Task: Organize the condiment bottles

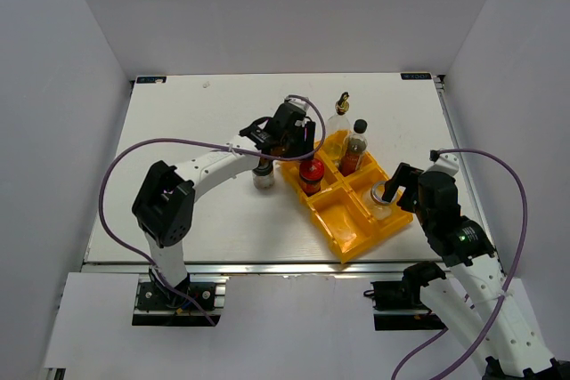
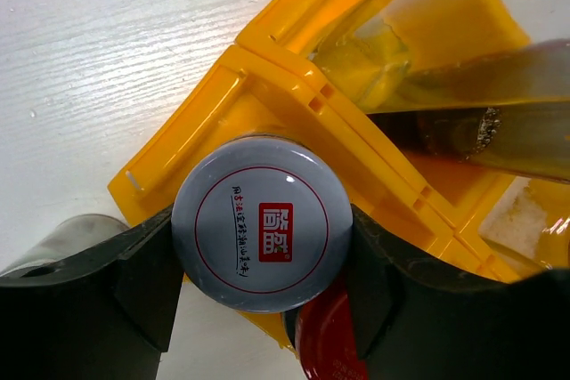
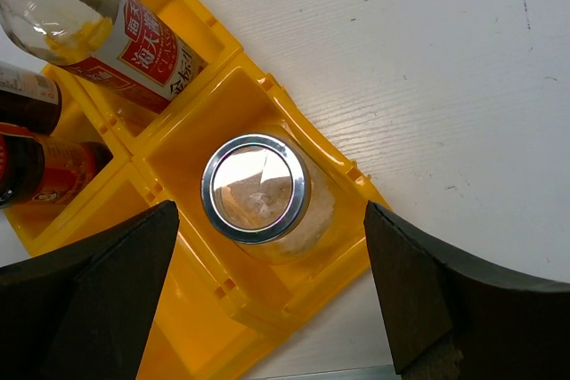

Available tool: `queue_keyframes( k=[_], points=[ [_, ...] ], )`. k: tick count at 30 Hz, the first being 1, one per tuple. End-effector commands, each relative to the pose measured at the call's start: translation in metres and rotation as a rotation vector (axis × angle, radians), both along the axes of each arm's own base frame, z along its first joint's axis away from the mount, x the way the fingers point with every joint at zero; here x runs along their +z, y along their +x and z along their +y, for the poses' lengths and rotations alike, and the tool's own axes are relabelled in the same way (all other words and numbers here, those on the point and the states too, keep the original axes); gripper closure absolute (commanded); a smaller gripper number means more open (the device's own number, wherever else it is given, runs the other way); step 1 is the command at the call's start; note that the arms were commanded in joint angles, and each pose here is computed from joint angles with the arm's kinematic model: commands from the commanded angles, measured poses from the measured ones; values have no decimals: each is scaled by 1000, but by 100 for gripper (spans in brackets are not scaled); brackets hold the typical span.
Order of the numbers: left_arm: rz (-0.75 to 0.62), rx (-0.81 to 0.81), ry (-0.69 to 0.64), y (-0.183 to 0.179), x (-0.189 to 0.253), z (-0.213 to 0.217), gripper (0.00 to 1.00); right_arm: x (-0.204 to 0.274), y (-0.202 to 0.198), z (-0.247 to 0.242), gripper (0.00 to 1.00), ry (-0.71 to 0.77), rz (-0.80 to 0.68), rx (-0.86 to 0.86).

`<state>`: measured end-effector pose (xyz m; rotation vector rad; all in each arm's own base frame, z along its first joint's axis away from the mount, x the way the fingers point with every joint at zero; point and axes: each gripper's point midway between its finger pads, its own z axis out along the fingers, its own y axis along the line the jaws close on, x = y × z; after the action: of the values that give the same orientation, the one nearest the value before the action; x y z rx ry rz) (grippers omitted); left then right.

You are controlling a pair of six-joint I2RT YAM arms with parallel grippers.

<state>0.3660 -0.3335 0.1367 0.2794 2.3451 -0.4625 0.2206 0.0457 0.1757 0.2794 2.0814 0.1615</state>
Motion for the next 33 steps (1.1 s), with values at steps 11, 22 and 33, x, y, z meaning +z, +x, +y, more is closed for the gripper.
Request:
queue_keyframes(
  k=[11,22,33],
  points=[
    [-5,-3,-1,8,1,-16,40,6,4,-5,11,-2,-23,-32],
    [-77,7,-10,20,36,-17,2,16,4,-1,11,7,-51,-5],
    [-303,312,-115,34,141,92,2,67,-7,98,11,123,-235,616]
  ],
)
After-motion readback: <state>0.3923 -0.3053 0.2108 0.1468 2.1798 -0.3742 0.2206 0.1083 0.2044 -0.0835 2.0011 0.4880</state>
